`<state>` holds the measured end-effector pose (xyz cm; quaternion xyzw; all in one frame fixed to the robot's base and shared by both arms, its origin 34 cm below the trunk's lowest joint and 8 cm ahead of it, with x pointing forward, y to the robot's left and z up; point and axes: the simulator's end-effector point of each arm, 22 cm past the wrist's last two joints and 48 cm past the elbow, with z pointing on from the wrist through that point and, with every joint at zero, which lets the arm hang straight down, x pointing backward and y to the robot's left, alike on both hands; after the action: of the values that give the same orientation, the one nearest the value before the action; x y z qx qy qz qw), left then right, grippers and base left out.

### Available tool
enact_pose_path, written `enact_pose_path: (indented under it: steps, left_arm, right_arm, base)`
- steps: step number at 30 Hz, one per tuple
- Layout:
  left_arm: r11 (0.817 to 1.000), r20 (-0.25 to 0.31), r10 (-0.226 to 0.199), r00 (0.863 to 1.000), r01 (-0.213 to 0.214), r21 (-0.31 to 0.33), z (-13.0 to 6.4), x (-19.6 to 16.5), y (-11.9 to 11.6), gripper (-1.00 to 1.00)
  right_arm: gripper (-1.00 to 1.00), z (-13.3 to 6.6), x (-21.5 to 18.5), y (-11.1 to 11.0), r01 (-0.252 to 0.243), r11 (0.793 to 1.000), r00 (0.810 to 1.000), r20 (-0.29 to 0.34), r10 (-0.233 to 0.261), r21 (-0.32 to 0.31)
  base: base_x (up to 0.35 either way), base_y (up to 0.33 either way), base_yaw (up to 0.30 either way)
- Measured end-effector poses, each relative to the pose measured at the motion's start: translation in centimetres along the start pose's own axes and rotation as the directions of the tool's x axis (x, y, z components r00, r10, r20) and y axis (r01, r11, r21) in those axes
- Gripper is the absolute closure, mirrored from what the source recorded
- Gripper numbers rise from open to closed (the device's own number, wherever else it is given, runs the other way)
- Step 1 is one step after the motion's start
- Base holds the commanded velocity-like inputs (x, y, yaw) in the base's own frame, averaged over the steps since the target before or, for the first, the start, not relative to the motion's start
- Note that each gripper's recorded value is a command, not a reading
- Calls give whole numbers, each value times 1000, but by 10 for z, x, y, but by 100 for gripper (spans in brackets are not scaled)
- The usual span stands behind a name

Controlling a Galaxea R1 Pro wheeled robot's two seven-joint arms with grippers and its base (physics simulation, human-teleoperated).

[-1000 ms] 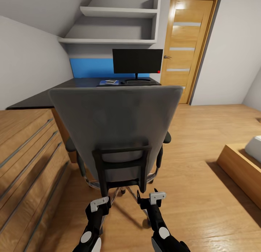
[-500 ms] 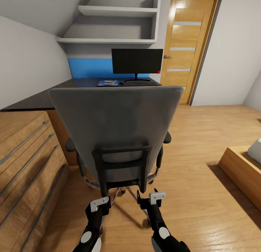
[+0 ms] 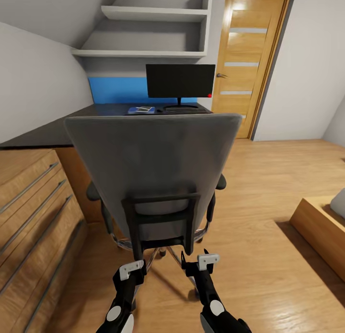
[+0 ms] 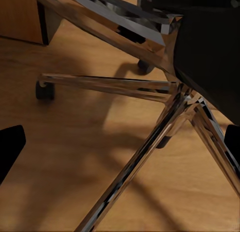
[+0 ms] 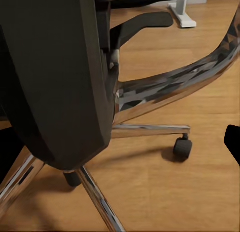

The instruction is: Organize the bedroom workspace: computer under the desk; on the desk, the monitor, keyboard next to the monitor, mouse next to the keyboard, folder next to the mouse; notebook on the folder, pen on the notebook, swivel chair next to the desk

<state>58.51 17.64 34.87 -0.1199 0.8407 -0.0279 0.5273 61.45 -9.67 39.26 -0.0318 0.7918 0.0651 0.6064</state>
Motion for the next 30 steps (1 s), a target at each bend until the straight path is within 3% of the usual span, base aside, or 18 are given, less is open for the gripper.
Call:
enact_pose_path:
  steps: [16,30]
  left_arm:
    - [1000,0,1,1000,-1,1,0,0,0,-100]
    - [1000,1,2,1000,-2,0,0,0,2,-100]
  right_arm:
    - [-100,0,0,0,1,1000,1000,0,-1,-1]
    - [-100,0,0,0,1,1000,1000,-1,-1,1]
  base:
    - [97,-113,0]
    - [144,-13,0]
